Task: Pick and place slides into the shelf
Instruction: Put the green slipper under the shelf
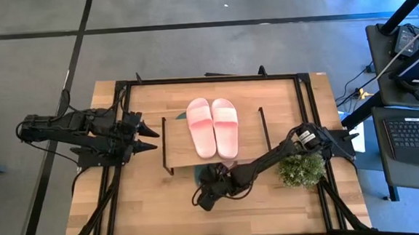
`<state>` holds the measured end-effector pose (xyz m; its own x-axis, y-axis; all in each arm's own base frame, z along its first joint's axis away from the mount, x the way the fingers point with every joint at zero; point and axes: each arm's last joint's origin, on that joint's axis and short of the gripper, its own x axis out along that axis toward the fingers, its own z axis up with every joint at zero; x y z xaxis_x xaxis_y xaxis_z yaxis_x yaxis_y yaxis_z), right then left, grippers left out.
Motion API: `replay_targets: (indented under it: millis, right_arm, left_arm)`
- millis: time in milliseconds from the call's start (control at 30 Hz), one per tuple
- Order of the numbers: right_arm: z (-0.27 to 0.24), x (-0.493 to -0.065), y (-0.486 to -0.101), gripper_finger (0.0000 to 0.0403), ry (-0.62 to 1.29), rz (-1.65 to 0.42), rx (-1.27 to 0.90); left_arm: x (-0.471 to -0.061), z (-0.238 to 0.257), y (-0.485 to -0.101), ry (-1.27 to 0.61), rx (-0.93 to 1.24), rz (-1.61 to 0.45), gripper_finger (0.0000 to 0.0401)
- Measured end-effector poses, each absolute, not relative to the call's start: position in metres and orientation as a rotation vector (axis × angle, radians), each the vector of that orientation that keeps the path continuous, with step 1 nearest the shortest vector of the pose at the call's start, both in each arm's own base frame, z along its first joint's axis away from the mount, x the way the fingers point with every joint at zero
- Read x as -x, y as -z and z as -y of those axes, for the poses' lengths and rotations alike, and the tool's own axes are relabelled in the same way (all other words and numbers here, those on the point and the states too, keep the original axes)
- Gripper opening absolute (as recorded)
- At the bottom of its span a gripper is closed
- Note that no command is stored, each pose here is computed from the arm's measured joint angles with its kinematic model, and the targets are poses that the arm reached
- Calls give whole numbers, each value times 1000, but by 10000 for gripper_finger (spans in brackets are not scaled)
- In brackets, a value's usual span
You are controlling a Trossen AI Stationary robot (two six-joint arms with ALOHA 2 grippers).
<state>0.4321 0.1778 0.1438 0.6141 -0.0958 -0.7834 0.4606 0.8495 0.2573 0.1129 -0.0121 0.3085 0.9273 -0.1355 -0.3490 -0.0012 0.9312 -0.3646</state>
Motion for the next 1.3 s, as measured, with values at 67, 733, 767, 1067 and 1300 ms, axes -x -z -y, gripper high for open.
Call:
replay_targets:
  millis: [67, 733, 767, 1067, 1300]
  right_arm:
    - [-177, -432, -144, 127, 350, -853, -489]
    - [-195, -442, -181, 238, 88, -846, -466]
    - [-197, -441, -179, 238, 74, -859, -469]
    - [-195, -435, -167, 234, 105, -913, -454]
    - [-192, -432, -164, 234, 127, -956, -432]
  left_arm:
    - [-113, 12, -309, 70, 369, -380, 224]
    - [-113, 12, -308, 70, 369, -384, 224]
    - [-113, 12, -308, 70, 369, -384, 224]
    - [-113, 12, -308, 69, 368, -387, 224]
    - [-113, 12, -308, 69, 368, -387, 224]
